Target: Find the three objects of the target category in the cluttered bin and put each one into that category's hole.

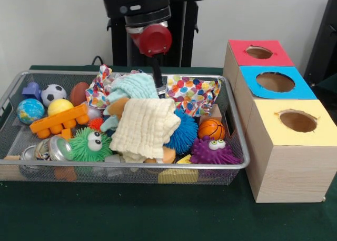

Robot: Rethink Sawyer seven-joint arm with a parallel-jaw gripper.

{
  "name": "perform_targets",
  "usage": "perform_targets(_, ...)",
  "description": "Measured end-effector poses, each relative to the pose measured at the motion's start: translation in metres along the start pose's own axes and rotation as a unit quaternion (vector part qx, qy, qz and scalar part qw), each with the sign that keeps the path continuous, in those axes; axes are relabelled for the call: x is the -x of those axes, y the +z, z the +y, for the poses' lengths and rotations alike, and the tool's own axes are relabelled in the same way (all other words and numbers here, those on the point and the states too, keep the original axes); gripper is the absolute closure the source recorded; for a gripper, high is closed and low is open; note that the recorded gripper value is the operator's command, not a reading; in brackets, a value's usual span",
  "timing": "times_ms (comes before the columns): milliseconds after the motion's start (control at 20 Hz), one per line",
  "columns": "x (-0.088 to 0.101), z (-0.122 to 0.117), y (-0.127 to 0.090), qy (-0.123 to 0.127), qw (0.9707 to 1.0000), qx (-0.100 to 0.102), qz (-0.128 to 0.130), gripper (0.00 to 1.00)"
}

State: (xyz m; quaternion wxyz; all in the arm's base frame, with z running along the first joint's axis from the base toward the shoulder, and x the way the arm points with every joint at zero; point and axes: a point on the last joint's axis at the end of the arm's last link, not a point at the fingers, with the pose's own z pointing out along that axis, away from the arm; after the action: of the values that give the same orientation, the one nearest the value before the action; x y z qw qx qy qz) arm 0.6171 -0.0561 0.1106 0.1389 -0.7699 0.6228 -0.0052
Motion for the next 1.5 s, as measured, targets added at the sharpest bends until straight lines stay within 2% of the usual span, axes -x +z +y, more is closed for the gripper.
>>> perform_targets(400, -0.045, -0.005, -0.015, 0.037, 0.9989, 0.024, 0.015, 1.00)
perform_targets(450, -0.052, -0.008, -0.016, 0.042, 0.9987, 0.023, 0.017, 0.00)
perform_targets(900, -0.063, -0.009, -0.011, 0.054, 0.9983, 0.020, 0.013, 0.00)
perform_targets(1300, -0.065, 0.004, 0.007, 0.059, 0.9978, 0.031, 0.002, 0.00)
perform_targets(1500, -0.072, 0.010, 0.015, 0.067, 0.9970, 0.037, 0.002, 0.00)
